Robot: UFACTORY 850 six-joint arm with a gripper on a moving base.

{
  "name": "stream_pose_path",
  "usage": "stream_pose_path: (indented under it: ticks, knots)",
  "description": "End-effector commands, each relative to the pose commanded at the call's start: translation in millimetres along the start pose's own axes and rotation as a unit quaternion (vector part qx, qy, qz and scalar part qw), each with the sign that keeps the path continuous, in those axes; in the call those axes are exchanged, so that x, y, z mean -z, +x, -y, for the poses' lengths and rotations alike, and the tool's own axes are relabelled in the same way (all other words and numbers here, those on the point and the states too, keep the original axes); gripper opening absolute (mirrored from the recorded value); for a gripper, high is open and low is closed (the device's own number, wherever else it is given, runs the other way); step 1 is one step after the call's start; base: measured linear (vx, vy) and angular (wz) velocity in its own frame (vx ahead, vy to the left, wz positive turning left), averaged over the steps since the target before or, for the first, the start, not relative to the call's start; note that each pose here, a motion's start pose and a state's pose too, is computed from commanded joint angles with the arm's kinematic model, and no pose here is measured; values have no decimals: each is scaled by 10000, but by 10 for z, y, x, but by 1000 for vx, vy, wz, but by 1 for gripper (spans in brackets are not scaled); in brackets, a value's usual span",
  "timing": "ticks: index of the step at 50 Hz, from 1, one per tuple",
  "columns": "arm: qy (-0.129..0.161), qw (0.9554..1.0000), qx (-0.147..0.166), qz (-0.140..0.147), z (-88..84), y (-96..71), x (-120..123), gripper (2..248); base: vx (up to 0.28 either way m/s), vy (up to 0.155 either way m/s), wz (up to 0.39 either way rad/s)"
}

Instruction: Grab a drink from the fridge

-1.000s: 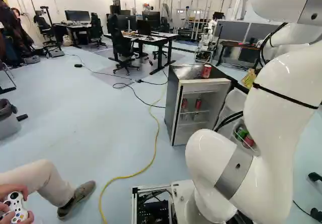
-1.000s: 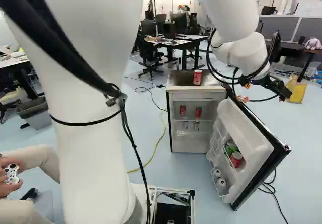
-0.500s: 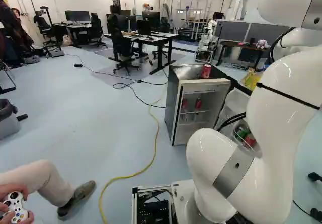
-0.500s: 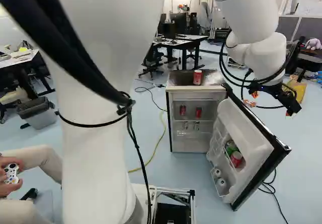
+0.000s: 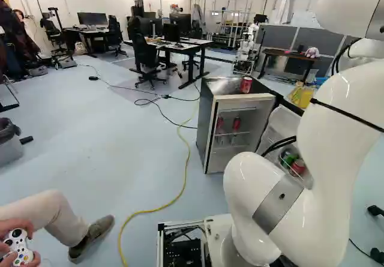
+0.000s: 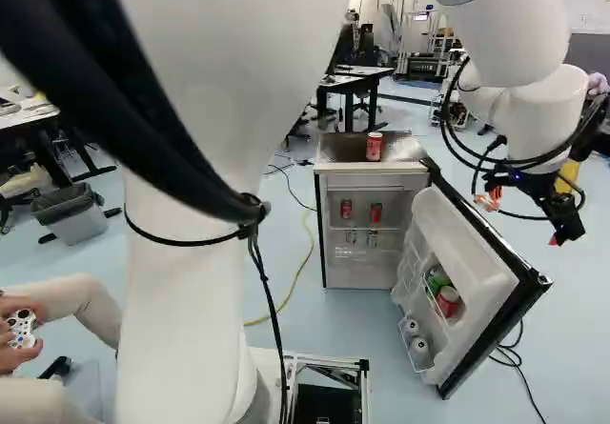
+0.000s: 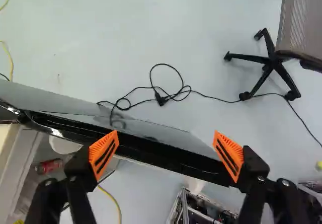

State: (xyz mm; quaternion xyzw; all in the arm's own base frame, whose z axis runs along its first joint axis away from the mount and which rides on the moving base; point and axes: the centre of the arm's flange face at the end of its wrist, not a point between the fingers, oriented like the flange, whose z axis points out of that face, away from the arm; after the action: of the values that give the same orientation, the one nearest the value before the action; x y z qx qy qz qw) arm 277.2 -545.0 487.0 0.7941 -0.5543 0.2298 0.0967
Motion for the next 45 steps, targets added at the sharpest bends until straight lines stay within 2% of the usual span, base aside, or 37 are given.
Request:
stream_pose_path:
  ticks: [14, 33, 45]
  knots:
    - [-29, 9989, -338, 317, -248, 52, -37, 247, 0, 0, 0]
    - [-102, 9982, -530, 260, -499, 261, -138, 247, 0, 0, 0]
    - [-119, 9978, -563, 328, -547, 269, -228, 247, 0, 0, 0]
